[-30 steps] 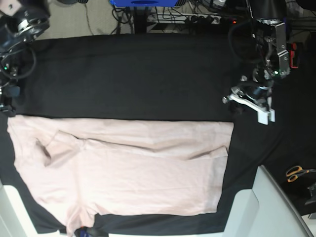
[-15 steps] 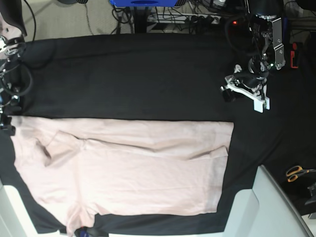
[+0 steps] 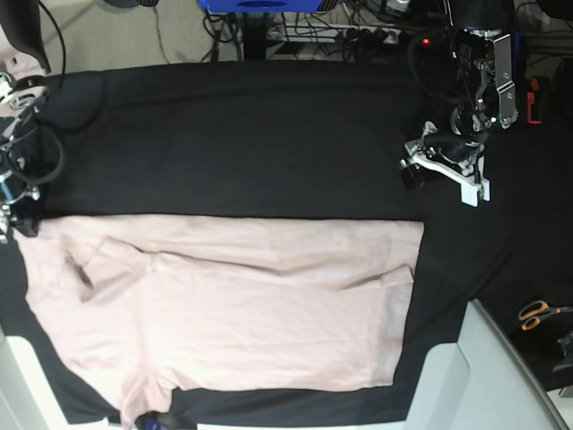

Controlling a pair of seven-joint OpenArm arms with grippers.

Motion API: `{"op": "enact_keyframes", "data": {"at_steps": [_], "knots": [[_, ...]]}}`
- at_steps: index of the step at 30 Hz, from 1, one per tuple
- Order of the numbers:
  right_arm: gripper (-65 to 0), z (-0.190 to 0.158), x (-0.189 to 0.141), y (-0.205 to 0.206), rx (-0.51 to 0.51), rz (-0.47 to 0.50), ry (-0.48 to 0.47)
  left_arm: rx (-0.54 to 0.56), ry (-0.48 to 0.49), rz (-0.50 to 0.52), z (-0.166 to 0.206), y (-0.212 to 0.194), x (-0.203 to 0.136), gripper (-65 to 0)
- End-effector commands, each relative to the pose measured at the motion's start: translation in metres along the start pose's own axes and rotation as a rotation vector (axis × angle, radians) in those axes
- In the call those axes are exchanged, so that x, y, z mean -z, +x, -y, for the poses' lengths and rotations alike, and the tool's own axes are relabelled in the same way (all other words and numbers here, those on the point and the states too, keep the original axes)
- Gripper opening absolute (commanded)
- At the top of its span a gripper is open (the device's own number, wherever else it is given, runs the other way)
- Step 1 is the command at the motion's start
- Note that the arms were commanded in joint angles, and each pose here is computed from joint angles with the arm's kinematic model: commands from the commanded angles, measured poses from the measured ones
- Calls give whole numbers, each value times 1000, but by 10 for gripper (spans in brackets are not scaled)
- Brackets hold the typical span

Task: Fold the T-shirt properly
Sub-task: 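Lower both grippers and grasp the shirt edge again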

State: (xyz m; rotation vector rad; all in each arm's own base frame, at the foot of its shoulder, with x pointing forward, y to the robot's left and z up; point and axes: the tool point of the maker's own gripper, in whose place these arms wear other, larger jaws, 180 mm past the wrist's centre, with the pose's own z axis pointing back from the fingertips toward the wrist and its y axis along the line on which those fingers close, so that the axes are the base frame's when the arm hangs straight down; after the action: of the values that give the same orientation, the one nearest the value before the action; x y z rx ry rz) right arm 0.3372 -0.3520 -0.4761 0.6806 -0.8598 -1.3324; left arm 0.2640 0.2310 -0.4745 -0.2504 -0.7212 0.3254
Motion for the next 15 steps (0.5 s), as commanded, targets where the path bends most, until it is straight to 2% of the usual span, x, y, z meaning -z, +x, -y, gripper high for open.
{"op": "enact_keyframes", "data": {"at_steps": [1, 2, 4, 5, 7, 8, 10, 13, 15], "knots": [[-627, -18, 1, 18, -18, 38, 42, 7, -16, 45, 3, 17, -1, -303], [-650, -18, 1, 18, -18, 36, 42, 6, -18, 48, 4, 18, 0, -303], [-644, -18, 1, 18, -18, 36, 42, -6, -30, 59, 11, 23, 4, -288], [-644, -18, 1, 18, -18, 36, 42, -15, -31, 57, 12, 23, 6, -258], [-644, -18, 1, 16, -17, 34, 42, -39, -29, 45, 11, 22, 14, -155], [-644, -17, 1, 16, -17, 33, 41, -75, -40, 39, 13, 20, 20, -104], [-644, -15, 0, 15, -17, 32, 38, -178, -69, 31, 15, 17, 28, -43], [-644, -14, 0, 15, -17, 30, 36, -337, -108, 31, 15, 16, 38, -36], [-644, -11, -2, 13, -18, 16, 30, -356, -109, 28, 14, 21, 44, -36]]}}
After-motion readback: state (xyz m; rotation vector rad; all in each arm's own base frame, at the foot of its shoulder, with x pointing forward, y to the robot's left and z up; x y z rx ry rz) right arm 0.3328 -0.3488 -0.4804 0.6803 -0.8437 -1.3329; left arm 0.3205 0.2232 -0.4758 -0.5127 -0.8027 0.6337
